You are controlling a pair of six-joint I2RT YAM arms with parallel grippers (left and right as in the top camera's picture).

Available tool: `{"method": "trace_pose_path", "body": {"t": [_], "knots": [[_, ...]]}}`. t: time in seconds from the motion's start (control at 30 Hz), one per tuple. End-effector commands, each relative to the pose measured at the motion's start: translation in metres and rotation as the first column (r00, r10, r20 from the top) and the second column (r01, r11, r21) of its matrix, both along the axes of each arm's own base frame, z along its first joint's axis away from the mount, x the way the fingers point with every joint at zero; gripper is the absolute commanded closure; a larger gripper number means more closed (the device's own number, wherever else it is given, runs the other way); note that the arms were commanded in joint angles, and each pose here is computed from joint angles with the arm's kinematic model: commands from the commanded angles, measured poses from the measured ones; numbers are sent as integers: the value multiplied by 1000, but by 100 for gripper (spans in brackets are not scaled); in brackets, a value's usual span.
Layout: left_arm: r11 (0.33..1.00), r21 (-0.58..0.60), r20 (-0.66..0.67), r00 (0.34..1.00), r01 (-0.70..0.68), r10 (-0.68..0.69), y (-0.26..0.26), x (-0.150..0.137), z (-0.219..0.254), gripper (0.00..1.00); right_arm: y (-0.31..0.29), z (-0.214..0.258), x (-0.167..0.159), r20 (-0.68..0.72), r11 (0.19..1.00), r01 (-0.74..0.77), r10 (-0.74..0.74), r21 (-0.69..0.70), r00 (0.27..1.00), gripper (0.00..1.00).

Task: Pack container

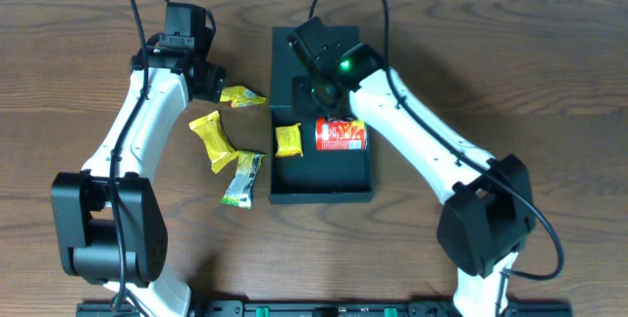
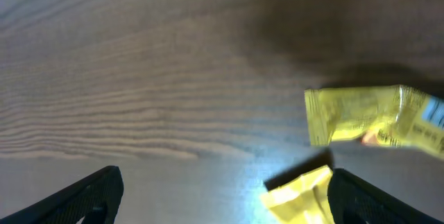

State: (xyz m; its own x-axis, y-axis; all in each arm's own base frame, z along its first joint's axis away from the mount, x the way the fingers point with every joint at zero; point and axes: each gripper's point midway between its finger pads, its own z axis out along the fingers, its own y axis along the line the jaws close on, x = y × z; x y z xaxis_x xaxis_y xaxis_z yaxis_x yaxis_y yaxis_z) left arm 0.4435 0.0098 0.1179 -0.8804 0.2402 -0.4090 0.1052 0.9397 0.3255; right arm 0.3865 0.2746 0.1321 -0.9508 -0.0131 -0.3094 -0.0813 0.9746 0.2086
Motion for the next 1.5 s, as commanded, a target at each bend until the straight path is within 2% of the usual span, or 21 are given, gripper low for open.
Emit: {"method": "trace_pose_path", "body": {"t": [0.0, 0.03, 0.07, 0.1, 0.17, 0.2, 0.27, 0.33, 0.37, 0.47, 0.53, 0.67, 0.8, 1.03, 1.2, 1.47], "knots": [[999, -22, 40, 998, -37, 38, 0, 9, 6, 5, -39, 58, 35, 185, 997, 48, -37, -58, 982, 58], [999, -29, 41, 999, -32, 34, -2, 10, 6, 5, -47, 67, 40, 202, 996, 60, -45, -67, 978, 56], [998, -56, 37, 999, -1, 3, -9, 11, 5, 5, -59, 80, 47, 228, 996, 54, -36, -75, 973, 47], [997, -76, 32, 999, 33, -31, -14, 11, 4, 5, -66, 86, 50, 239, 995, 56, -35, -80, 970, 43], [990, -120, 26, 997, 69, -67, -24, 11, 2, 5, -82, 96, 56, 250, 994, 75, -52, -85, 967, 40], [989, -141, 31, 999, 36, -32, -24, 10, 2, 5, -90, 99, 58, 247, 992, 92, -68, -87, 967, 39], [969, -216, 39, 990, -121, 133, -22, 8, 1, 5, -104, 101, 59, 235, 989, 117, -93, -91, 967, 38], [857, -346, -10, 915, -382, 404, -21, -2, -4, 4, -115, 99, 57, 210, 986, 137, -114, -98, 971, 38], [749, -409, -65, 835, -521, 546, -22, -11, -8, 5, -119, 97, 55, 198, 984, 143, -120, -105, 973, 38], [492, -487, -198, 640, -721, 742, -31, -26, -15, 5, -127, 92, 49, 164, 981, 148, -127, -126, 978, 37], [391, -516, -244, 568, -762, 786, -40, -27, -16, 5, -130, 90, 45, 149, 979, 149, -128, -139, 981, 36], [273, -538, -225, 448, -797, 865, -44, -26, -14, 5, -133, 89, 42, 136, 977, 150, -129, -154, 982, 33], [44, -591, -261, 243, -805, 934, -51, -23, -13, 5, -135, 86, 35, 109, 975, 145, -128, -170, 986, 32], [-32, -631, -266, 178, -775, 947, -51, 3, -37, 4, -141, 82, 26, 72, 969, 142, -130, -202, 989, 30], [-149, -606, -364, 106, -782, 925, -53, 12, -68, 5, -145, 81, 23, 63, 966, 133, -122, -223, 991, 28], [-153, -619, -375, 118, -770, 920, -56, 25, -84, 1, -145, 81, 23, 64, 966, 130, -119, -224, 991, 27]]}}
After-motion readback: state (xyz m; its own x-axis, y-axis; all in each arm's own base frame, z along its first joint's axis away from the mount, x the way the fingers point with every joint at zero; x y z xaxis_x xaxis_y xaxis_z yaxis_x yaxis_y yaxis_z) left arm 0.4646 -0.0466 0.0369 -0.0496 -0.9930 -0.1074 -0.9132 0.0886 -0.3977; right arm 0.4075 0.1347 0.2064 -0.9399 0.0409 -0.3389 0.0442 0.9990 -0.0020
